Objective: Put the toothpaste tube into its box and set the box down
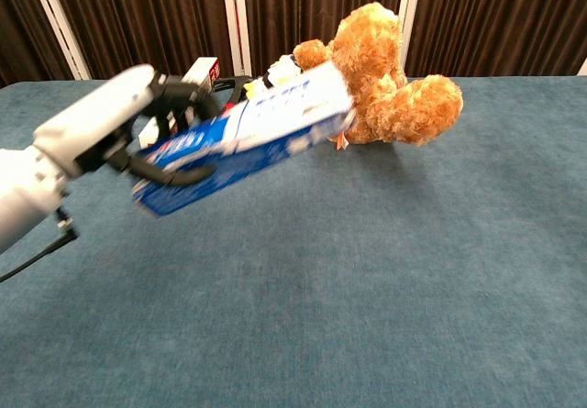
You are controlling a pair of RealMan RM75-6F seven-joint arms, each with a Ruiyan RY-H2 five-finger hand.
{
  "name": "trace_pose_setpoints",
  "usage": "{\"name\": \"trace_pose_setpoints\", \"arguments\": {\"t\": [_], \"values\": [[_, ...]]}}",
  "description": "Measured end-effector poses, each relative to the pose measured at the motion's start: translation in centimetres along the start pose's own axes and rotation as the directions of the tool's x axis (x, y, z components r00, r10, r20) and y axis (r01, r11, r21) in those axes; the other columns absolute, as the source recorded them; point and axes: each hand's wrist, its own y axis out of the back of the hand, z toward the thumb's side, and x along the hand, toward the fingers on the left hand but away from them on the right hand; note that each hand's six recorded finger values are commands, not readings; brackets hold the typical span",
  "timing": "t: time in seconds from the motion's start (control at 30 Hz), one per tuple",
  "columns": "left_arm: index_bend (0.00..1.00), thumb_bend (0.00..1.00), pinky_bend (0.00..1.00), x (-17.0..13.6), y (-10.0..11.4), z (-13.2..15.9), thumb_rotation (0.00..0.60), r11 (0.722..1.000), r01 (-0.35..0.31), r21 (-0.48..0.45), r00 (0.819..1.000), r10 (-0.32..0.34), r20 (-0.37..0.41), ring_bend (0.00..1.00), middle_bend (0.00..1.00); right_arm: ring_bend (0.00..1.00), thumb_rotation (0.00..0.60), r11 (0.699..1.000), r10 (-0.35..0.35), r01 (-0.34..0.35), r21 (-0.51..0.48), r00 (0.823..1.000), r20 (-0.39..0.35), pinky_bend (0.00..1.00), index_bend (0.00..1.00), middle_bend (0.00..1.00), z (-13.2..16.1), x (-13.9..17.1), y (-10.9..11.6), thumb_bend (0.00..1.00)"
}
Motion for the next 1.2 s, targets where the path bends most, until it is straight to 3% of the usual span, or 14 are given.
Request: {"name": "trace_pose_setpoints", "arguments": {"t": [0.2, 0.3, 0.37, 0.47, 0.6, 0.9, 1.07, 1.2], "values": [[0.53, 0.56, 0.59, -2.3, -1.2, -2.3, 0.600, 0.991, 0.095, 0.089, 0.994, -0.091, -0.053, 0.51, 0.56, 0.04, 0.600, 1.000, 0.009, -0.009, -0.001, 1.000, -0.014, 0.14, 0.00, 0.24, 0.8, 0.2, -0.7, 0.51], [0.44, 0.44, 0.36, -2.7, -1.5, -3.2, 0.600, 0.984, 0.128, 0.122, 0.990, -0.119, -0.079, 0.35, 0.42, 0.04, 0.600, 1.000, 0.013, -0.013, -0.002, 1.000, -0.017, 0.14, 0.00, 0.24, 1.2, 0.4, -1.0, 0.51], [0.31, 0.33, 0.19, -3.0, -1.8, -3.9, 0.600, 0.977, 0.157, 0.144, 0.985, -0.143, -0.098, 0.18, 0.27, 0.04, 0.600, 1.000, 0.014, -0.015, -0.003, 1.000, -0.017, 0.14, 0.00, 0.24, 1.3, 0.5, -1.2, 0.51], [0.20, 0.28, 0.09, -3.3, -1.7, -4.6, 0.600, 0.964, 0.191, 0.184, 0.978, -0.169, -0.125, 0.07, 0.15, 0.04, 0.600, 1.000, 0.018, -0.018, -0.004, 1.000, -0.019, 0.14, 0.00, 0.24, 1.5, 0.7, -1.3, 0.51], [0.16, 0.27, 0.07, -3.7, -1.1, -4.9, 0.600, 0.954, 0.219, 0.203, 0.969, -0.190, -0.155, 0.03, 0.10, 0.04, 0.600, 0.999, 0.033, -0.033, -0.006, 0.999, -0.014, 0.13, 0.00, 0.23, 1.5, 1.1, -1.8, 0.51], [0.09, 0.25, 0.05, -5.3, 3.4, -5.0, 0.600, 0.952, 0.220, 0.213, 0.956, -0.167, -0.240, 0.01, 0.06, 0.02, 0.600, 0.996, 0.091, -0.091, 0.007, 0.995, 0.036, 0.10, 0.00, 0.21, -0.3, 3.3, -3.5, 0.51], [0.07, 0.24, 0.05, -7.6, 7.7, -5.6, 0.600, 0.957, 0.185, 0.223, 0.942, -0.108, -0.318, 0.01, 0.05, 0.01, 0.600, 0.984, 0.159, -0.164, 0.075, 0.985, 0.072, 0.08, 0.00, 0.17, -2.3, 5.7, -5.0, 0.51], [0.05, 0.18, 0.03, -10.4, 11.2, -6.4, 0.600, 0.953, 0.151, 0.262, 0.926, -0.043, -0.376, 0.01, 0.03, 0.00, 0.600, 0.959, 0.218, -0.236, 0.160, 0.968, 0.123, 0.02, 0.00, 0.06, -4.8, 8.7, -6.3, 0.51]]}}
